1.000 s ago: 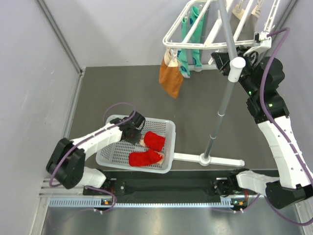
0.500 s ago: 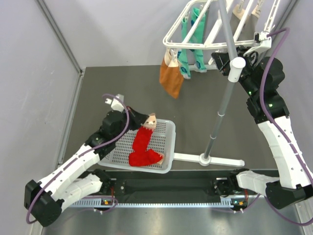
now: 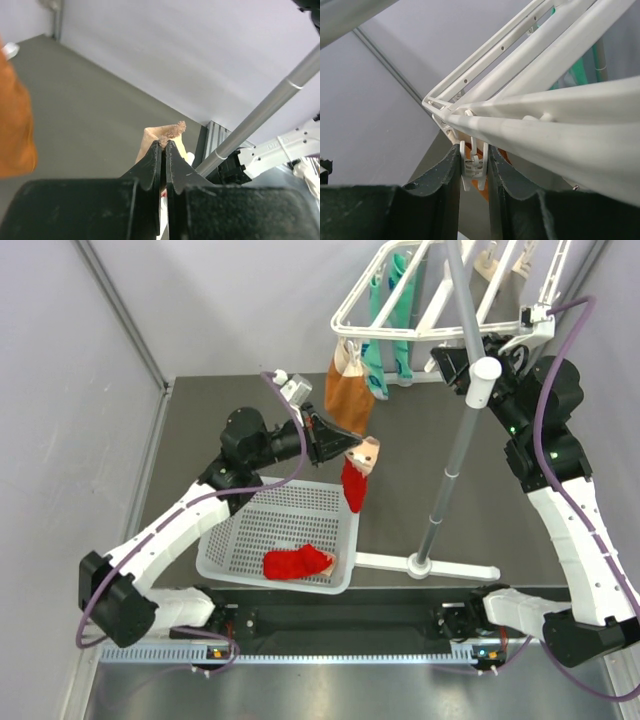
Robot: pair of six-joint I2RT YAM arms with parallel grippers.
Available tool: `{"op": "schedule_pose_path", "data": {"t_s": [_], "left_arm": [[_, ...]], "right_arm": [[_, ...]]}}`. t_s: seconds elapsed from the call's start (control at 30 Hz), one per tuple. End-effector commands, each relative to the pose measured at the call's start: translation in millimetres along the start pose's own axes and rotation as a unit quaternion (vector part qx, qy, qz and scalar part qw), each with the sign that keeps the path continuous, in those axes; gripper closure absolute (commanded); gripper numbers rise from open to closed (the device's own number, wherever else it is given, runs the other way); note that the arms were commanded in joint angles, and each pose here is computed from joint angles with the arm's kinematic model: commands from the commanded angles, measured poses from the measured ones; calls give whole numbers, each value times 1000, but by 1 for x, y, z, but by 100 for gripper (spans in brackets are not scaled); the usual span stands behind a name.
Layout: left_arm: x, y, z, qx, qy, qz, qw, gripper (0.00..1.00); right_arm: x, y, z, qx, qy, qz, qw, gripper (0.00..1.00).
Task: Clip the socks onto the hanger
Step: Pick up the sock from the bin, then clamp the sock onto the hanger.
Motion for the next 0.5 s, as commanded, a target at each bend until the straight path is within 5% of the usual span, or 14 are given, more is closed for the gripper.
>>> {"op": "schedule_pose_path", "data": {"t_s": [0.0, 0.17, 0.47], "left_arm": [[-17, 14, -36, -56, 86, 84, 991, 100], [-8, 38, -52, -78, 112, 96, 986, 100], [11, 84, -79, -95, 61, 92, 989, 100]], "right_arm": [[-4, -5, 37, 91, 21, -11, 996, 100], [-4, -7, 38, 93, 23, -11, 995, 100], [1, -8, 46, 112, 41, -34, 992, 100]]}}
Point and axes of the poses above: each gripper's point midway between its finger pads, its own y axis out along the fingers, its own x axis along the line the jaws close on, z = x × y, the point moved 4 cm from there along -y, back along the fingers, and after that the axes turned 11 degrees about y, right-handed, at the moved point
